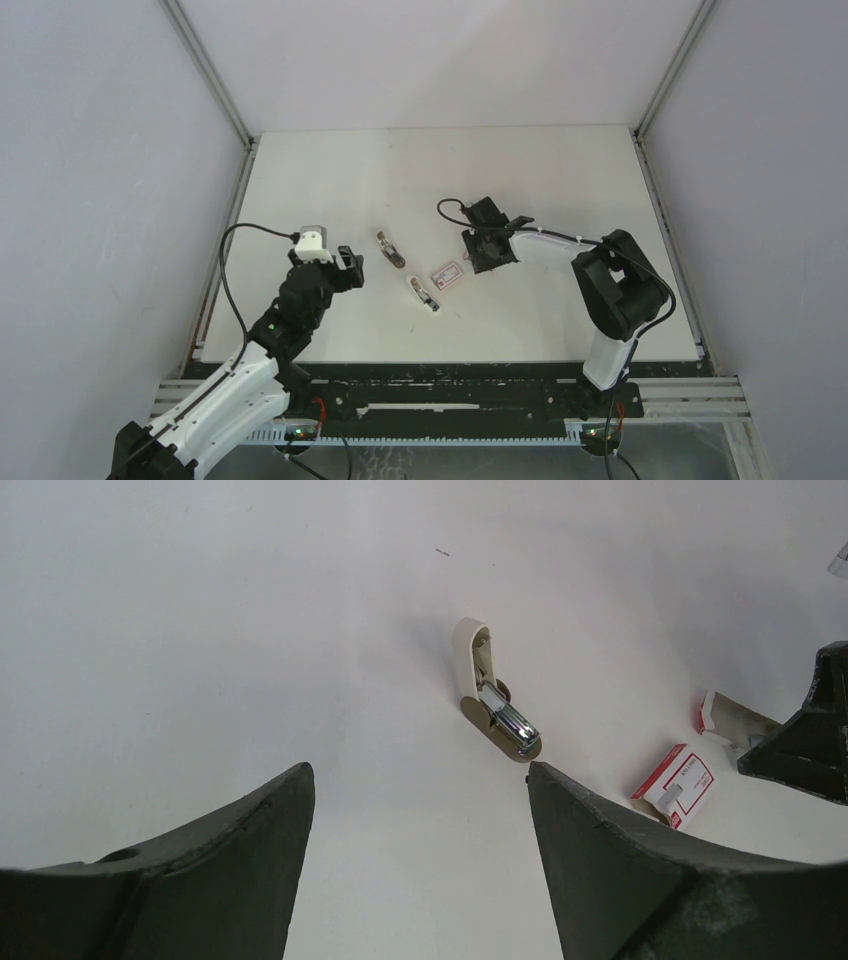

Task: Load the staples into the stapler

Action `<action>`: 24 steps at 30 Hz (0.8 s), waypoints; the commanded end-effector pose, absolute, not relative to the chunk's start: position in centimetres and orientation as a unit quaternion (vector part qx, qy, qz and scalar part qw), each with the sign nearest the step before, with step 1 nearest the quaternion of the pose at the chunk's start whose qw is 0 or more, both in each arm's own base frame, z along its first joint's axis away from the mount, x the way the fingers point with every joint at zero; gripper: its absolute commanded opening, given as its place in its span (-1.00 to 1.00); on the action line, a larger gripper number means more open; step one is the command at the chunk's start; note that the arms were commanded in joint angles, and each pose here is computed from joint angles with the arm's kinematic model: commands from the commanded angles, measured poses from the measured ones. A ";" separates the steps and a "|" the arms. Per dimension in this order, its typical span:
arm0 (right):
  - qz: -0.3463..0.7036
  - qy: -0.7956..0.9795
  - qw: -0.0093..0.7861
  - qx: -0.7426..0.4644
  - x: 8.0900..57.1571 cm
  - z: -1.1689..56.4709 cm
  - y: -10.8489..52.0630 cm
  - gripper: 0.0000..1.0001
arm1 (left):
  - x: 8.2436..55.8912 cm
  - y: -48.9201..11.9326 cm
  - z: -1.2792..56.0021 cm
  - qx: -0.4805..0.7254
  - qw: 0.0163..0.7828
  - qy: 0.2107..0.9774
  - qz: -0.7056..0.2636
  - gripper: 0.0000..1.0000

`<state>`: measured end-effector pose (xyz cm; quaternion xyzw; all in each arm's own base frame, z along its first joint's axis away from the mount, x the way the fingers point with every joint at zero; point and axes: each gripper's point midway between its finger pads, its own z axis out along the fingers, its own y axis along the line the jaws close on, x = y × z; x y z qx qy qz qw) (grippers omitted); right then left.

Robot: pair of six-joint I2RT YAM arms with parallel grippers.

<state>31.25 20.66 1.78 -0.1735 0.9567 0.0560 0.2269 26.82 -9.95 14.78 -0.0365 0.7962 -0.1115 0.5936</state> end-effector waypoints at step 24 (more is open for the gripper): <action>0.067 0.938 0.286 -0.183 32.5 6.2 21.5 -0.36 | 27.3 -10.2 16.6 -0.034 0.611 0.783 -0.116 0.64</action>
